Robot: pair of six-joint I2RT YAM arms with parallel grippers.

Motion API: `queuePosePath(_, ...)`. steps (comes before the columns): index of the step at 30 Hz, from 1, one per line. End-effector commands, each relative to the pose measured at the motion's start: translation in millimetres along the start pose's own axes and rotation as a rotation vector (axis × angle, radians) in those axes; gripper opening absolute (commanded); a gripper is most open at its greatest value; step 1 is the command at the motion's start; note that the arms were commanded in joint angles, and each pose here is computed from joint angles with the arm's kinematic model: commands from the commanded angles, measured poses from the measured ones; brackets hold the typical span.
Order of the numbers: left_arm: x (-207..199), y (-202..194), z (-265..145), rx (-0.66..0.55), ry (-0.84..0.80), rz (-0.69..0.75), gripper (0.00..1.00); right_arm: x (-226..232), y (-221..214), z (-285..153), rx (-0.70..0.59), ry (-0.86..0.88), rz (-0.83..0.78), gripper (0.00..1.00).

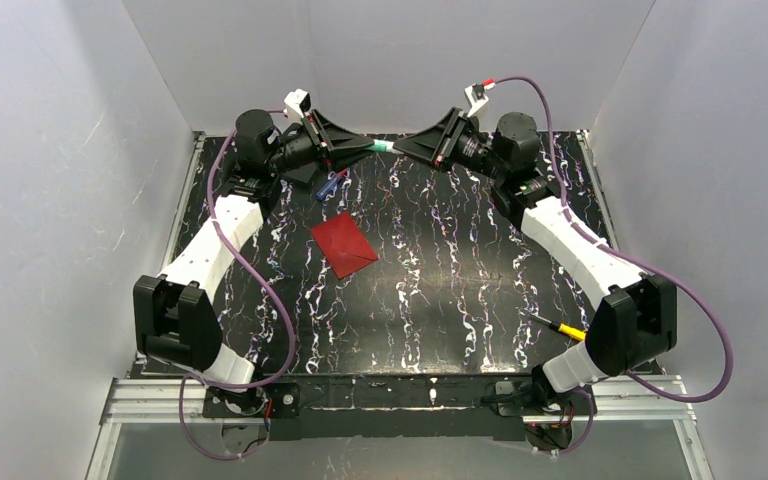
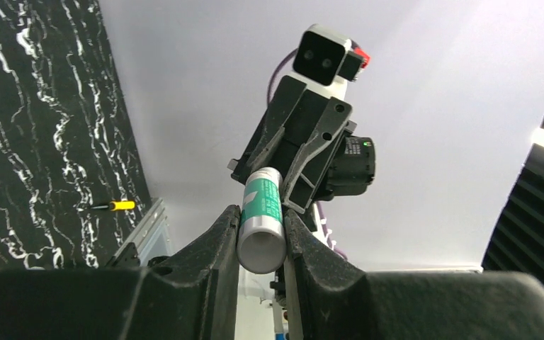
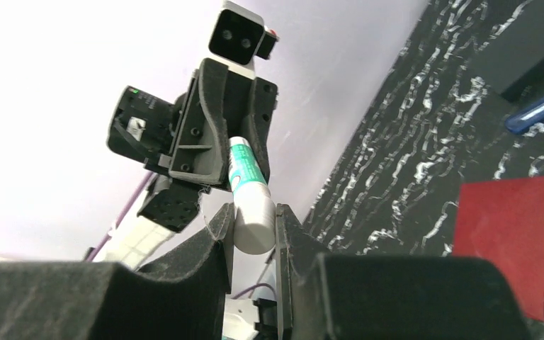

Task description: Place the letter into the envelope and seal it

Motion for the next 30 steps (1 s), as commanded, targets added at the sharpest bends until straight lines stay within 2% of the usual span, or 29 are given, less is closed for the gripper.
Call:
queuePosePath(1, -43.7, -11.9, -5.7, 0.07, -0.138, 0.089, 0.0, 26.7, -1.6, 1.1, 0.029, 0.178, 0.021, 0.11)
queuePosePath(6, -48.5, -13.7, -4.9, 0.082, -0.166, 0.129, 0.0, 36.3, -0.5, 2.6, 0.08, 0.263, 0.038, 0.1)
queuePosePath(12, -49.4, -16.4, -5.2, 0.093, -0.182, 0.157, 0.0, 41.0, 1.6, 4.6, 0.115, 0.272, 0.039, 0.09)
queuePosePath(17, -49.4, -21.2, -0.1, 0.127, -0.2, 0.191, 0.0, 44.7, 2.2, 7.5, 0.118, 0.303, 0.058, 0.01)
queuePosePath(23, -39.8, -30.1, 10.6, 0.141, -0.205, 0.277, 0.0, 26.2, -4.5, 18.6, 0.178, 0.237, 0.152, 0.01)
queuePosePath(30, -19.7, -45.7, 30.9, 0.245, -0.193, 0.248, 0.0, 24.9, -17.6, 37.2, 0.219, 0.226, 0.132, 0.01)
Point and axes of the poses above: each gripper's point midway between its finger pads, its own z axis out along the fingers, its own x axis along the line the jaws close on, y = z × x, the point moved 9 cm from there along -z, back along the fingers, and after that the axes turned 4 degrees about z, right-handed, at the moved point
